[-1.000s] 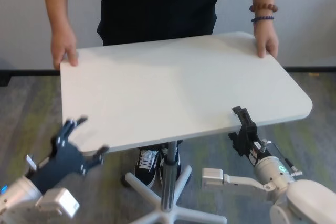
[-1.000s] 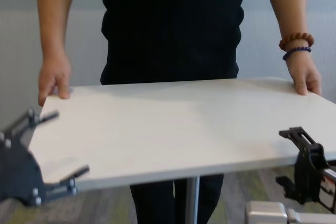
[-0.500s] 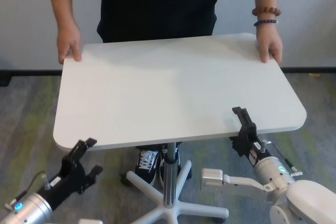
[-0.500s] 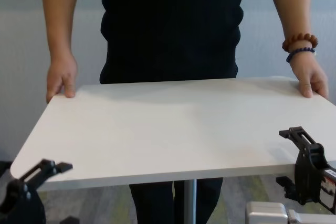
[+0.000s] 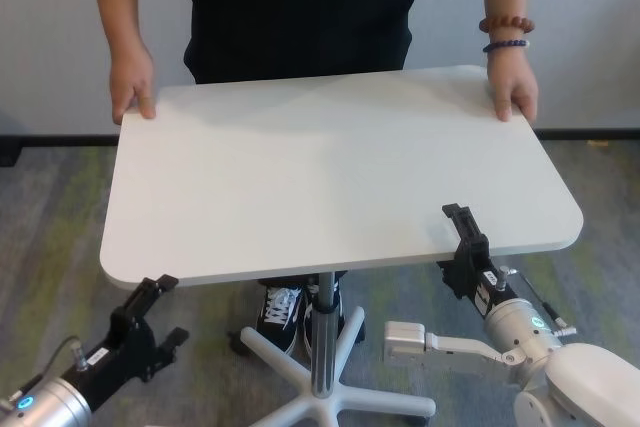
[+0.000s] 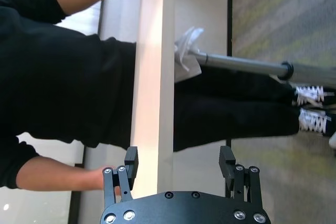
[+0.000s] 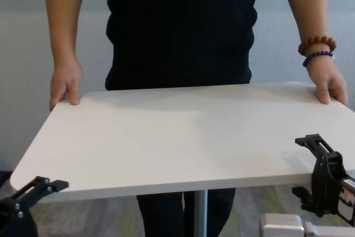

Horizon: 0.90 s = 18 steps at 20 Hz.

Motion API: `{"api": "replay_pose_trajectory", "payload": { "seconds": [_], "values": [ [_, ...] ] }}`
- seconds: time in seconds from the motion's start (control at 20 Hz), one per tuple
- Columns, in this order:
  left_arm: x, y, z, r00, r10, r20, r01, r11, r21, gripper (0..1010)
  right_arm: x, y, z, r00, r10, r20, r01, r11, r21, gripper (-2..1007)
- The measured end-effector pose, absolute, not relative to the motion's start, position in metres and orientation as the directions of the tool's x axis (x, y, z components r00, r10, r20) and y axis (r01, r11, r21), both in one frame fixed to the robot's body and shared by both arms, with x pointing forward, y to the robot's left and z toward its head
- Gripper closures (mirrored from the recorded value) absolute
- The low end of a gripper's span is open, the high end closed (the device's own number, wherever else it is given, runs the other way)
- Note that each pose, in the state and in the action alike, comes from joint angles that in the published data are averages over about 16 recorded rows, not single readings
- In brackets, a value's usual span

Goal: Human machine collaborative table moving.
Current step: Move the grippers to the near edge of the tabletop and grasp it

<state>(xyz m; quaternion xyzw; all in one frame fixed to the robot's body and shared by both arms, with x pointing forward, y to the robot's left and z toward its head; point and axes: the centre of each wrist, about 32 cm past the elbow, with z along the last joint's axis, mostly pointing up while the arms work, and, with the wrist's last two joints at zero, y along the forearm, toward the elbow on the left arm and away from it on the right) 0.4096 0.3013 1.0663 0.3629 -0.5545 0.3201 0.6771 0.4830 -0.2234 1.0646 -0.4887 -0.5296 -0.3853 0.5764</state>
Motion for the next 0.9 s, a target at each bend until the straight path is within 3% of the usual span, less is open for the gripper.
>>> {"api": "replay_pose_trajectory", "payload": {
  "seconds": [0.9],
  "values": [
    [0.391, 0.28, 1.078, 0.072, -0.175, 0.982, -0.922, 0.365, 0.132, 10, 0.483, -0.223, 1.065, 0.142, 0.073, 0.987, 0.962, 0.225, -0.155, -1]
  ]
}}
